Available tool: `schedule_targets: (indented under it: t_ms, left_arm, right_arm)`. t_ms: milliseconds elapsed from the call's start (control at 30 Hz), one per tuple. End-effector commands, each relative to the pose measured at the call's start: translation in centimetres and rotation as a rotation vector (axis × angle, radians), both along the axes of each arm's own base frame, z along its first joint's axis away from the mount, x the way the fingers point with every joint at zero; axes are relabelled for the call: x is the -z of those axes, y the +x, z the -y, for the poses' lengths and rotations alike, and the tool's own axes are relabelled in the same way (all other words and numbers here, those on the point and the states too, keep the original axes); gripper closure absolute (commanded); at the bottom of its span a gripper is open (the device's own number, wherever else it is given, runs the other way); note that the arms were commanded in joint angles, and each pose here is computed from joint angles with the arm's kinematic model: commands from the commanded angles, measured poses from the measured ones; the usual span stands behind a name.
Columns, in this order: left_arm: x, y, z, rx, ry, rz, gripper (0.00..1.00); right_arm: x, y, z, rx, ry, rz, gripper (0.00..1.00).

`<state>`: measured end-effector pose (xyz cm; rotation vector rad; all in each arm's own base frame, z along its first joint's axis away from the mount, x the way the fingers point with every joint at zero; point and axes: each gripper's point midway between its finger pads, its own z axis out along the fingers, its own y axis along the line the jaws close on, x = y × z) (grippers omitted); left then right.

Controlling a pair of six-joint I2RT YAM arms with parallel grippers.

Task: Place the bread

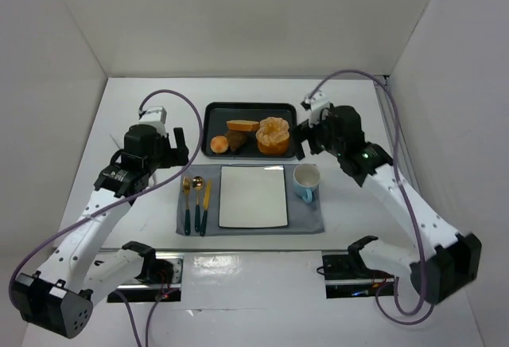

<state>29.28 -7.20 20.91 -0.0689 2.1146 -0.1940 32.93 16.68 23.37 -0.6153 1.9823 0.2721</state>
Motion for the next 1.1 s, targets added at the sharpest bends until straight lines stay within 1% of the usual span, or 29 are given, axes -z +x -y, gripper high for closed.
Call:
schedule_targets:
  t_ms: [0, 33, 67, 100, 133, 167, 200, 233, 267, 300, 333, 367, 467, 567, 633, 767, 900, 1067]
  left_arm:
    - [-0.4, 0.7, -1.7, -0.114, 0.029, 0.012, 0.00]
    - [0.0, 0.8, -1.8, -0.122, 0.038, -0.001, 0.00]
    - [0.2, 1.0, -2.0, -0.132, 0.048, -0.007, 0.00]
    - [0.9, 1.0, -2.4, -0.153, 0.072, -0.032, 0.00]
    - [1.2, 1.1, -2.5, -0.161, 0.080, -0.040, 0.00]
    - [1.5, 1.3, -3.0, -0.177, 0.088, -0.048, 0.00]
    - [1.7, 1.3, -2.9, -0.177, 0.091, -0.056, 0.00]
    - [2.2, 1.5, -3.5, -0.198, 0.105, -0.072, 0.00]
    - [2.2, 1.6, -3.8, -0.209, 0.105, -0.072, 0.00]
    - [2.6, 1.7, -4.6, -0.237, 0.113, -0.083, 0.00]
    - [2.4, 1.9, -4.9, -0.249, 0.110, -0.076, 0.00]
    - [2.8, 2.1, -5.2, -0.265, 0.105, -0.090, 0.00]
    - [3.7, 2.3, -6.1, -0.297, 0.120, -0.119, 0.00]
    - [5.8, 2.4, -7.8, -0.352, 0.154, -0.183, 0.00]
    - [7.6, 2.3, -8.8, -0.375, 0.179, -0.253, 0.00]
    - [9.9, 2.5, -10.7, -0.425, 0.189, -0.347, 0.01]
    - [10.5, 2.3, -12.0, -0.475, 0.179, -0.370, 0.02]
    - [12.4, 1.9, -12.8, -0.506, 0.162, -0.447, 0.02]
  right_arm:
    - [-2.1, -2.6, 1.9, -0.045, 0.052, 0.110, 0.00]
    - [-2.5, -3.7, 1.9, -0.093, 0.065, 0.134, 0.00]
    - [-2.9, -4.2, 2.8, -0.095, 0.075, 0.172, 0.00]
    - [-3.6, -5.4, 3.3, -0.102, 0.103, 0.245, 0.00]
    - [-3.8, -6.2, 3.2, -0.137, 0.125, 0.256, 0.05]
    - [-4.0, -6.3, 3.9, -0.112, 0.134, 0.265, 0.13]
    - [-3.8, -6.8, 4.3, -0.105, 0.145, 0.260, 0.36]
    - [-3.8, -6.8, 4.4, -0.105, 0.157, 0.255, 0.92]
    - [-3.4, -7.1, 4.6, -0.100, 0.169, 0.239, 0.97]
    - [-3.1, -7.1, 5.1, -0.087, 0.169, 0.224, 0.87]
    - [-2.9, -7.3, 4.9, -0.098, 0.171, 0.210, 0.55]
    - [-2.6, -7.6, 4.9, -0.127, 0.157, 0.208, 0.01]
    - [-2.2, -7.8, 4.7, -0.146, 0.153, 0.170, 0.00]
    - [-2.0, -7.9, 4.7, -0.145, 0.152, 0.159, 0.00]
    - [-1.9, -7.8, 4.8, -0.135, 0.148, 0.160, 0.00]
    - [-2.3, -8.3, 4.8, -0.149, 0.146, 0.175, 0.00]
    - [-2.3, -8.8, 4.5, -0.175, 0.146, 0.179, 0.00]
    - [-2.8, -9.0, 4.6, -0.179, 0.141, 0.202, 0.00]
